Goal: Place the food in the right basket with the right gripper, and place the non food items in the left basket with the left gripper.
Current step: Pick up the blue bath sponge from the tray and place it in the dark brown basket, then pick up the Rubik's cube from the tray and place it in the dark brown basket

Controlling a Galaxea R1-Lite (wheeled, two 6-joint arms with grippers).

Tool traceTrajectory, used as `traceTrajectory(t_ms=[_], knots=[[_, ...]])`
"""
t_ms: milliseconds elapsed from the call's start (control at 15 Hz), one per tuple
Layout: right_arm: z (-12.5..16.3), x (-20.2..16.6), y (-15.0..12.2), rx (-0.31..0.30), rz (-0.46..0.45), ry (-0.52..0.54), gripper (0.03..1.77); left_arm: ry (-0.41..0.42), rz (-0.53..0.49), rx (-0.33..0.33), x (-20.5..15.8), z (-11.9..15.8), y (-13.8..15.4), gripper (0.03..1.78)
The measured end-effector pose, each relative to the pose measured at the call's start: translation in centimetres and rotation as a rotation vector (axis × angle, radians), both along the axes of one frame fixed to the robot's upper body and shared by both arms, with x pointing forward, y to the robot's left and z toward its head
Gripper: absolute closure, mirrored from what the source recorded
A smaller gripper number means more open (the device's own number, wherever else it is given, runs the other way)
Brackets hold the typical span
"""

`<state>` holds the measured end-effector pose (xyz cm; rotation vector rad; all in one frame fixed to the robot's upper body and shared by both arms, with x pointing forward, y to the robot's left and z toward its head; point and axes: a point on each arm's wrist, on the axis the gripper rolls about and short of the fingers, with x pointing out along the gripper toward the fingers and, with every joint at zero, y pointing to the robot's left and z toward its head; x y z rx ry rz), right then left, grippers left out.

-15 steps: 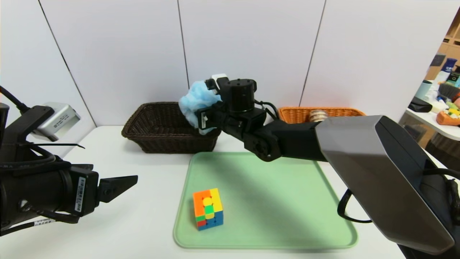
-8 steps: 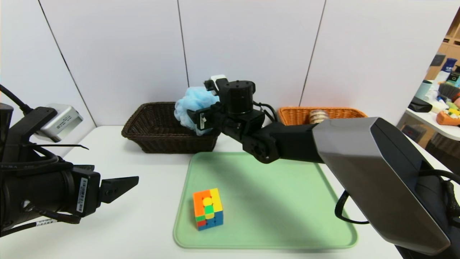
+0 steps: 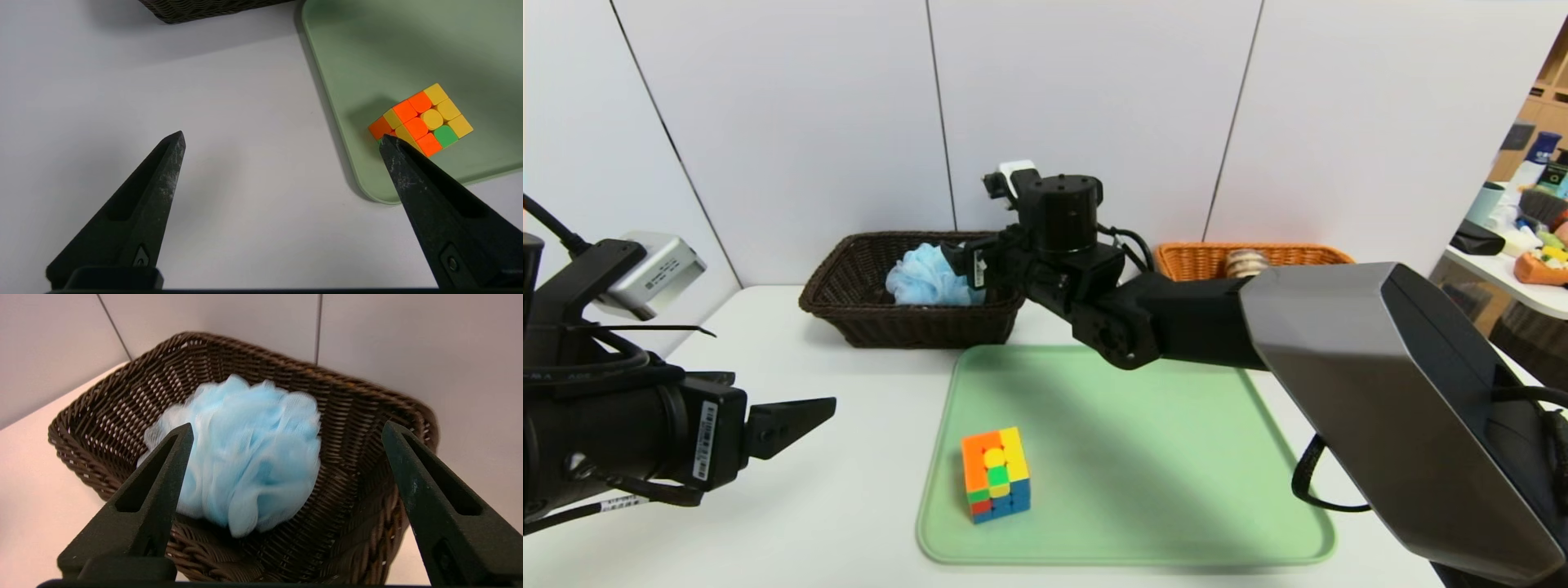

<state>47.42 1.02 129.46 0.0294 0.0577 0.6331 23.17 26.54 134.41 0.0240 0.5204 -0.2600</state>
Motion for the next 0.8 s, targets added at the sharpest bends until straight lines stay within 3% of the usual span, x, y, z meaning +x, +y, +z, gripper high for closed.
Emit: traceTrajectory(t_ms=[333, 600, 800], knots=[[5.8, -3.2, -0.9, 0.023, -0.058, -0.060, 0.15, -0.033, -0.047, -0.019, -0.3, 1.0, -0.1, 0.12], [13.3, -7.5, -4.5, 0.063, -0.124, -0.077, 0.13, 0.005, -0.300, -0.043, -1.9, -0.7, 0.1, 0.12], [16.9, -10.7, -8.2, 0.082, -0.176, -0.032, 0.11, -0.069, -0.468, -0.099, -2.3, -2.1, -0.2, 0.12]])
